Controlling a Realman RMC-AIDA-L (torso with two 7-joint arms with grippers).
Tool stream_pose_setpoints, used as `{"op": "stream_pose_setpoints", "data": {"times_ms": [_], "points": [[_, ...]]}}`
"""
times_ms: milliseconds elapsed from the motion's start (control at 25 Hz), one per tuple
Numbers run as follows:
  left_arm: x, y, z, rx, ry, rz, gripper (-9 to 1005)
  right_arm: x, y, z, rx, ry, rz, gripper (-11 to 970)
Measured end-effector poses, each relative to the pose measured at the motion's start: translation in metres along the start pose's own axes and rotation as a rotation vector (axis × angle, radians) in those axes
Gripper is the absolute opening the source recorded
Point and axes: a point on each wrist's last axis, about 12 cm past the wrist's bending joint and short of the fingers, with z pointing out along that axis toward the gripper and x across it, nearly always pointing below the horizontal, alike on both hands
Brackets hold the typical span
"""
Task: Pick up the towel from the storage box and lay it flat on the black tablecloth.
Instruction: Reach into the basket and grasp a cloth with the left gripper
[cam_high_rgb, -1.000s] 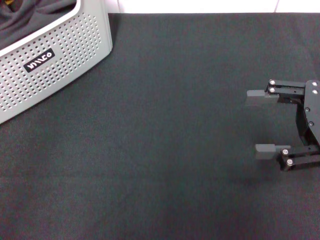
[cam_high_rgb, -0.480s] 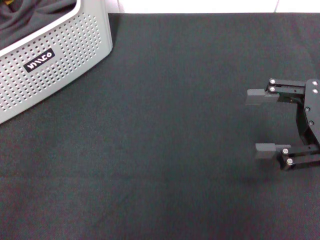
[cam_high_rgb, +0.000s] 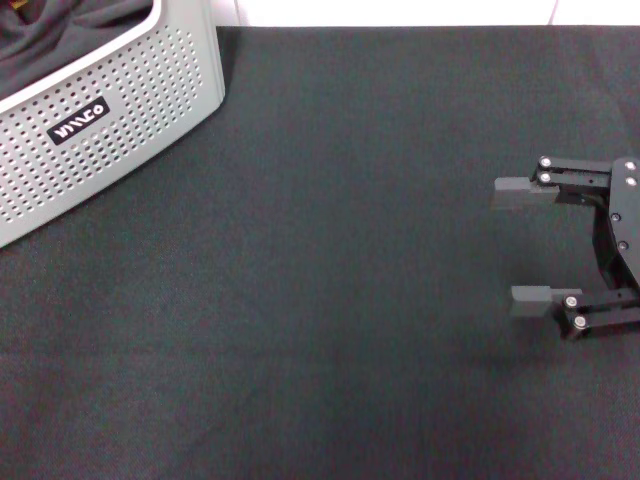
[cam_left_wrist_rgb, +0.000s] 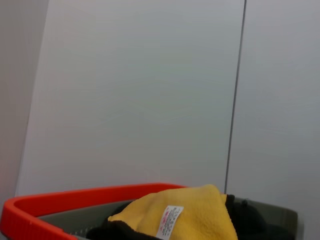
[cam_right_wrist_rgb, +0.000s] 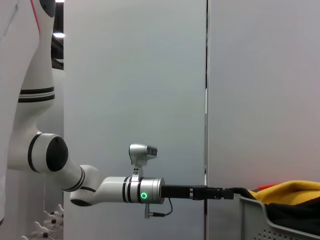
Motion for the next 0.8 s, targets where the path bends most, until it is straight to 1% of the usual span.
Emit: {"op": "stream_pose_setpoints", "data": {"times_ms": [400, 800], "points": [[-0.0038, -0.0017, -0.0007, 0.025, -0.022, -0.008, 479, 0.0, 0.0002, -0.0001, 0.0, 0.0, 0.005, 760], [-0.0032, -0.0003, -0.0017, 0.014, -0.025, -0.017, 438, -0.0001, 0.0002, -0.0006, 0.001, 0.0, 0.006, 759]]}}
